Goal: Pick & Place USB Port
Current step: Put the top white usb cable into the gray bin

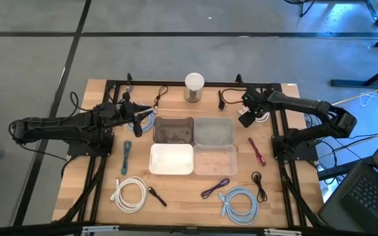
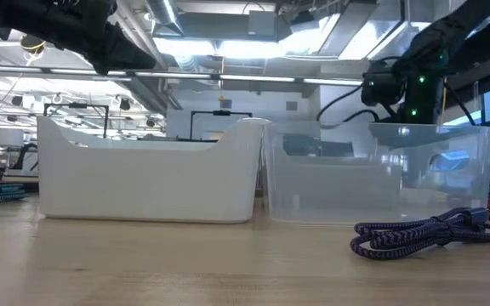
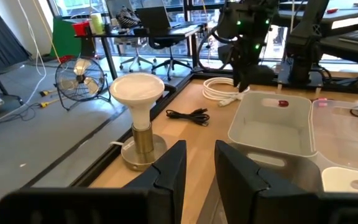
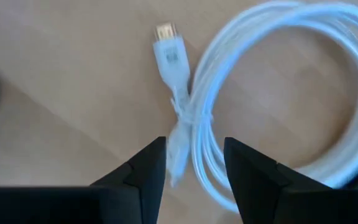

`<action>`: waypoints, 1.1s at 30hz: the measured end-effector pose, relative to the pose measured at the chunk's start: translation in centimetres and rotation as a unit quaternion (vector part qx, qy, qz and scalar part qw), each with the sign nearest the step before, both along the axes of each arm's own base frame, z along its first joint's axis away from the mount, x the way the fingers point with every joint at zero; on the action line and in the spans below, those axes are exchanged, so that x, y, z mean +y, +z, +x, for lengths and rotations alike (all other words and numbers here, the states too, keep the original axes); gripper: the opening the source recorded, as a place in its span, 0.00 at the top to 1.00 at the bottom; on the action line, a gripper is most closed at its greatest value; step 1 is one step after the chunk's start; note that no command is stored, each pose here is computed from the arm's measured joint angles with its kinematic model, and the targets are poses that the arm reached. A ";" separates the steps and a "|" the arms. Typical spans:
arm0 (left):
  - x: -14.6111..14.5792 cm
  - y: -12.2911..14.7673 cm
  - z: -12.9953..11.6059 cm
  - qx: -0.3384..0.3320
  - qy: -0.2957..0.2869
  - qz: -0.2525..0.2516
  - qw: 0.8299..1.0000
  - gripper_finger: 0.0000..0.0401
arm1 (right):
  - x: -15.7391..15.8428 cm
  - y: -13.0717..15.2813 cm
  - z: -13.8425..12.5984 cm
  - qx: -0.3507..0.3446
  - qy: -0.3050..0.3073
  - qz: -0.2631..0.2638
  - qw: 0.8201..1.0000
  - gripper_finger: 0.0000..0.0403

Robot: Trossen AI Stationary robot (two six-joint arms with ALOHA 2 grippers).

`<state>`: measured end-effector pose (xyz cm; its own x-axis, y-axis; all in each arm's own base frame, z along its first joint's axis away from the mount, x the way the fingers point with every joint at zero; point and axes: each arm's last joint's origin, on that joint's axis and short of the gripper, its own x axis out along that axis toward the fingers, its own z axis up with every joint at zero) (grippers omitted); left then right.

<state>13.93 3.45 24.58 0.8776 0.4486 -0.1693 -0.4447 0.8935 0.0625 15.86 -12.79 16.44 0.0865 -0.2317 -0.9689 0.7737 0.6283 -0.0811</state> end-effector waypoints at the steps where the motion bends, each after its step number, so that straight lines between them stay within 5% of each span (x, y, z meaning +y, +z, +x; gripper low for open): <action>1: 0.0 0.0 0.0 -0.002 -0.002 -0.004 1.000 0.81 | -0.1 -0.2 0.1 -0.008 0.000 -0.006 1.000 0.59; 16: 0.0 0.0 0.0 -0.016 -0.001 -0.033 0.999 0.81 | -0.4 -3.5 -0.9 -0.012 -0.022 -0.013 1.000 0.60; 25: -0.1 0.0 0.0 -0.018 -0.004 -0.038 0.999 0.81 | -0.5 -3.4 -0.8 -0.020 -0.023 -0.022 0.999 0.86; 33: -0.1 0.0 0.0 -0.018 -0.004 -0.038 0.999 0.81 | -0.3 -3.3 -0.6 -0.010 -0.013 -0.025 1.000 0.85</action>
<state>13.96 3.40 24.58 0.8870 0.4292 -0.1704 -0.4389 0.8983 -0.0222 15.25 -13.12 13.13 0.0986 -0.2818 -0.9544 0.7917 0.6033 -0.0963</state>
